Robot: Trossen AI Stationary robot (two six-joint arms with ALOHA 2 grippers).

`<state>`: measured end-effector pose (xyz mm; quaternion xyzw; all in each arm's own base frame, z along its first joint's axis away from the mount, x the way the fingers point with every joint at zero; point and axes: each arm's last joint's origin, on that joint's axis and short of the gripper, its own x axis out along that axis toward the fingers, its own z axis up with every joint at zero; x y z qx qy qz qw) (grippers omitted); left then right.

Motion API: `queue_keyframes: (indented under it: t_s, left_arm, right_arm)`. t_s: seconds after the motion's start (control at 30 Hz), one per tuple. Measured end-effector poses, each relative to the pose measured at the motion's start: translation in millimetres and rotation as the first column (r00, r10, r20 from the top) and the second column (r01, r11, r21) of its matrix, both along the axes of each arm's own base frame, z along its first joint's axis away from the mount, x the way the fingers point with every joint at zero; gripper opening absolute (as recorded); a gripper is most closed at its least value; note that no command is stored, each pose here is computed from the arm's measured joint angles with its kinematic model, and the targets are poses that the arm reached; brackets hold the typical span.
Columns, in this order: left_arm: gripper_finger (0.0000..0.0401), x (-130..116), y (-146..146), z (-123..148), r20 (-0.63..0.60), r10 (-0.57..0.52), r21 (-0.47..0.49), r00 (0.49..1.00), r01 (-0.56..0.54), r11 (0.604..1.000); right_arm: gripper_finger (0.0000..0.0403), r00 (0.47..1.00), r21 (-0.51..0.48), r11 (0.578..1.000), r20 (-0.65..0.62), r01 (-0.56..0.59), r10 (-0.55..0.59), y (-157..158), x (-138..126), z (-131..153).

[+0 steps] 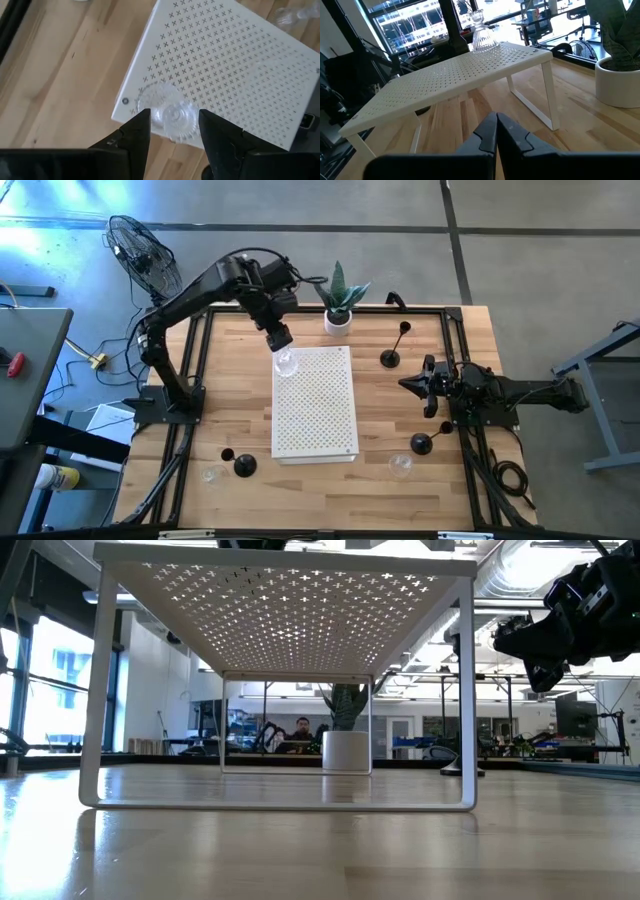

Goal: Pick & Place candle stick holders
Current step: Put the bottom left black candle holder on the shelf

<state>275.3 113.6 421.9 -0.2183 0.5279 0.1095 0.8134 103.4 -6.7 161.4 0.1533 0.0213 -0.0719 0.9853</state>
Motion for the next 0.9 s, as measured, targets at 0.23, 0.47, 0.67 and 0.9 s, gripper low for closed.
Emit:
queue_keyframes:
  t_s: [0.23,0.47,0.67,0.9]
  left_arm:
    - [0.0163,-15,-7,31,0.113,-0.003,0.046,0.994,-0.002,0.999]
    - [0.0163,-43,-23,57,0.255,-0.017,-0.050,0.967,0.031,0.998]
    - [0.0163,-70,-39,75,0.364,-0.072,-0.105,0.929,0.118,0.987]
    - [0.0163,-97,-65,88,0.441,-0.191,-0.066,0.877,0.243,0.968]
  right_arm:
    - [0.0000,1.000,0.002,1.000,0.000,-0.001,0.001,0,0,0]
    - [0.0000,1.000,0.000,1.000,0.000,0.000,0.000,0,0,0]
    - [0.0000,1.000,-0.001,1.000,0.000,0.000,0.000,0,0,0]
    - [0.0000,1.000,0.000,1.000,0.000,0.000,0.000,0,0,0]
